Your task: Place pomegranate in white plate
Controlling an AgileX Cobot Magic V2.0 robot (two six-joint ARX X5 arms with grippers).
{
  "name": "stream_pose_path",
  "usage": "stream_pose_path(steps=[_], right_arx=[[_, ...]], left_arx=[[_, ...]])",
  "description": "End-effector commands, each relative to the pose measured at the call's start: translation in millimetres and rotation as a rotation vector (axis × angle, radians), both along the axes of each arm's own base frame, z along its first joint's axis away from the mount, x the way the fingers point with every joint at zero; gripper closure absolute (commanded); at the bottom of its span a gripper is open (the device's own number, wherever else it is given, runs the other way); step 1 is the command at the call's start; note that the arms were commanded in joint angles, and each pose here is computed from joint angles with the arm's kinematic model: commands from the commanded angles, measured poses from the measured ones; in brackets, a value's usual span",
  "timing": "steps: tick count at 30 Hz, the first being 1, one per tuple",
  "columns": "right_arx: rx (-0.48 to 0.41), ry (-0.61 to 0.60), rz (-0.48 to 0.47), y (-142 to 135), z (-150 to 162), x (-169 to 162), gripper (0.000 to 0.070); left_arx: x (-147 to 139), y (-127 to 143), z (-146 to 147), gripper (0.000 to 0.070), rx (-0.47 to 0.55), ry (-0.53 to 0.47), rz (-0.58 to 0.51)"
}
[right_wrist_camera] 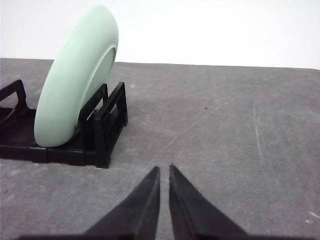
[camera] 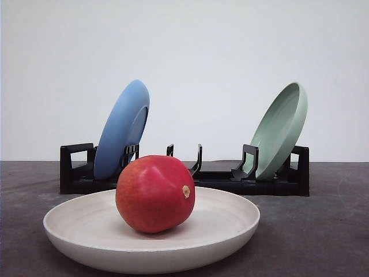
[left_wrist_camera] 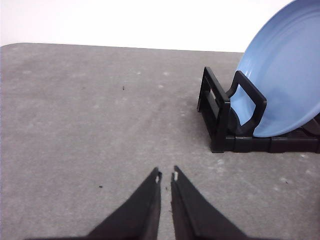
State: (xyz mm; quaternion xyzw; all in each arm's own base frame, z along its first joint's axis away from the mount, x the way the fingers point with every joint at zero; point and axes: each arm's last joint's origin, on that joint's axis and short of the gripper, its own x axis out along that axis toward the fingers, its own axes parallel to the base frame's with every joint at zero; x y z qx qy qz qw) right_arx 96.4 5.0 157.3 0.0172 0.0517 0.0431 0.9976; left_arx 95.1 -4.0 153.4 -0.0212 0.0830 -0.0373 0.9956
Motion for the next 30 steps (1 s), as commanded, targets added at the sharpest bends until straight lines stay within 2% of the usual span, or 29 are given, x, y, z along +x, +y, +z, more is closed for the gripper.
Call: stream_pose_path(steps=[1,30], right_arx=[[0.012,-0.008,-0.003,-0.1,-0.2,0.3,0.0671],[0.012,-0.008,-0.003,-0.1,-0.2,0.3,0.0671]], left_arx=[[0.4,0.0,-3.8,0.0683,0.014,0.012,-0.003],[0.4,0.0,-3.8,0.0683,0.014,0.012,-0.003]])
